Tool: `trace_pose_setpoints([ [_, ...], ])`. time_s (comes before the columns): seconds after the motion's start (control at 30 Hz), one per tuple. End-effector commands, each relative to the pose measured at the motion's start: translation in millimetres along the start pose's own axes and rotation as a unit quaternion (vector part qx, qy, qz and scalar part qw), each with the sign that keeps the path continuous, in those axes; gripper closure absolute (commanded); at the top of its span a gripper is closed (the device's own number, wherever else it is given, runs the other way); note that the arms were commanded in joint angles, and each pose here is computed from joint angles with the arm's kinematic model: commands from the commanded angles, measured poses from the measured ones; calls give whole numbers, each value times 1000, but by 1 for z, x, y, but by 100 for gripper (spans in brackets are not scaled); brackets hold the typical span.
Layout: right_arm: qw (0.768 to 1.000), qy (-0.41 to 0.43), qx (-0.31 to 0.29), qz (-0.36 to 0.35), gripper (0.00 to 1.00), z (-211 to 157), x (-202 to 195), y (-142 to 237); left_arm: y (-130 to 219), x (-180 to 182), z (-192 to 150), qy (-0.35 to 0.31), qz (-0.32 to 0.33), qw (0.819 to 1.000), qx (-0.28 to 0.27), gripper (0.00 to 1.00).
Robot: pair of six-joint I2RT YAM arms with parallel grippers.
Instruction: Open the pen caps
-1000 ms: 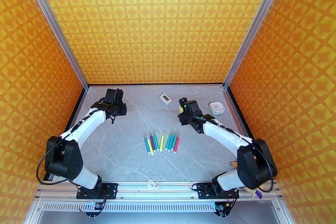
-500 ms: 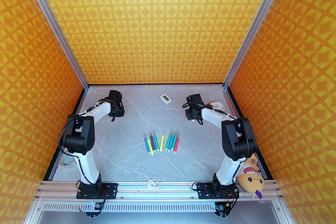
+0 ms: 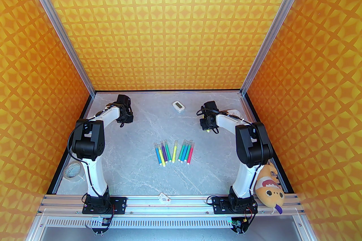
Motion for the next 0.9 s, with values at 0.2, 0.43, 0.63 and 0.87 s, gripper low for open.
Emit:
trace_pose_setpoints([
  [0.2, 999, -30, 18, -18, 94, 2, -19, -8, -9, 9, -1, -7, 3, 1000, 27, 99],
  [0.43, 999, -25, 23, -31, 92, 7, -22, -15, -18, 7, 3, -7, 0, 999, 34, 95],
  [0.63, 999, -25, 26, -36, 87, 8, -23, -18, -22, 8, 2, -8, 1, 999, 38, 81],
  [0.87, 999, -23, 32, -37, 80, 8, -23, -21, -23, 9, 1, -10, 1, 999, 40, 74],
])
Point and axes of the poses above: each hand's point on the last joint's axis, 136 mm out from that joint toward the fingers, its own y axis back along the fingers, its own x axis along the line the jaws close on, z = x × y, the point moved 7 cm from there along y, back along the fingers, and after that the axes turned 5 degrees about y, right-handed, at the moved point
